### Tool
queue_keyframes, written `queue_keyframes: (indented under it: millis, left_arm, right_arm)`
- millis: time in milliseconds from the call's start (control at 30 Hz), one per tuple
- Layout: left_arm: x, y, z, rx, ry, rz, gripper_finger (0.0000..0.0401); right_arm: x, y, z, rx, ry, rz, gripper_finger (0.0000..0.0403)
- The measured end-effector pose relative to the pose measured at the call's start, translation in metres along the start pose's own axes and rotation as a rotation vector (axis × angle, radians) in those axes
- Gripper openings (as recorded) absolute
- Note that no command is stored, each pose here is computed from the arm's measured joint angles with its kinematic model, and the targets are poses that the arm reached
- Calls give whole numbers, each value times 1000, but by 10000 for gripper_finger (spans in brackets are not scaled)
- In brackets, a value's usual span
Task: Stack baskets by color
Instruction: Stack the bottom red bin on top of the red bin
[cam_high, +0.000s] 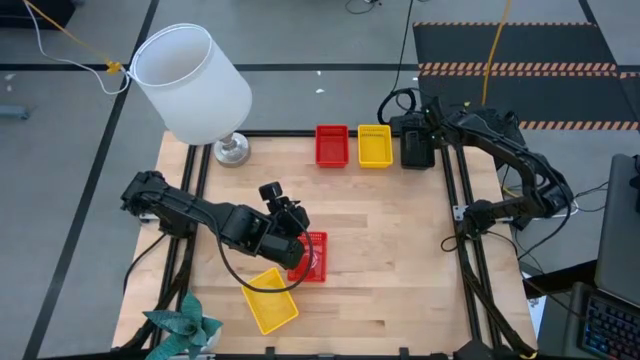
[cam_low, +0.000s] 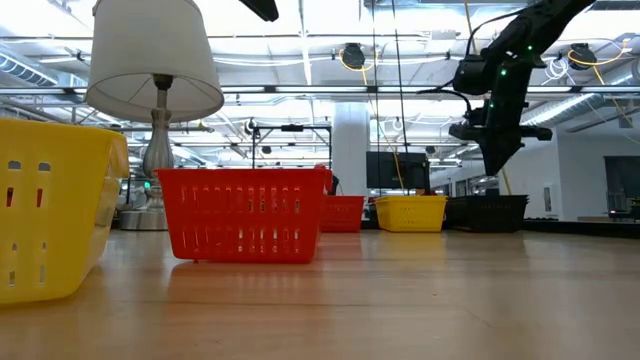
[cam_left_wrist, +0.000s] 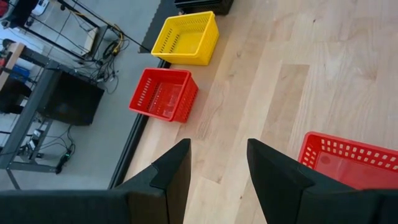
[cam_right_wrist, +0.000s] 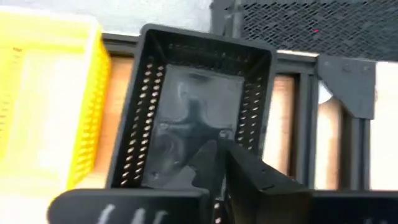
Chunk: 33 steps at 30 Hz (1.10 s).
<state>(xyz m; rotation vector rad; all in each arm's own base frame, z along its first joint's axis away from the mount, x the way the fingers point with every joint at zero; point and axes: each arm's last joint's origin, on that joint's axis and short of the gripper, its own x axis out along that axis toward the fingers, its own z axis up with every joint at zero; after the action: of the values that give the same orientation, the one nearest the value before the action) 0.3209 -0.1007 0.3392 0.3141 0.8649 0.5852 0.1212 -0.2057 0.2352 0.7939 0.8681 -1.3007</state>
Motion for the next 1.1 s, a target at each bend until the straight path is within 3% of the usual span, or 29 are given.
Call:
queue_keyframes:
  millis: [300, 533, 1100]
  left_arm:
    - [0, 0, 0, -1, -1, 0, 159]
    - [0, 0, 0, -9, -1, 0, 159]
    - [-19, -18, -7, -67, -4, -108, 159]
  right_arm:
    - [-23, 1, -6, -5, -4, 163, 3]
    - [-63, 7, -22, -75, -116, 275, 1]
    - [-155, 26, -89, -355, -301, 774, 0]
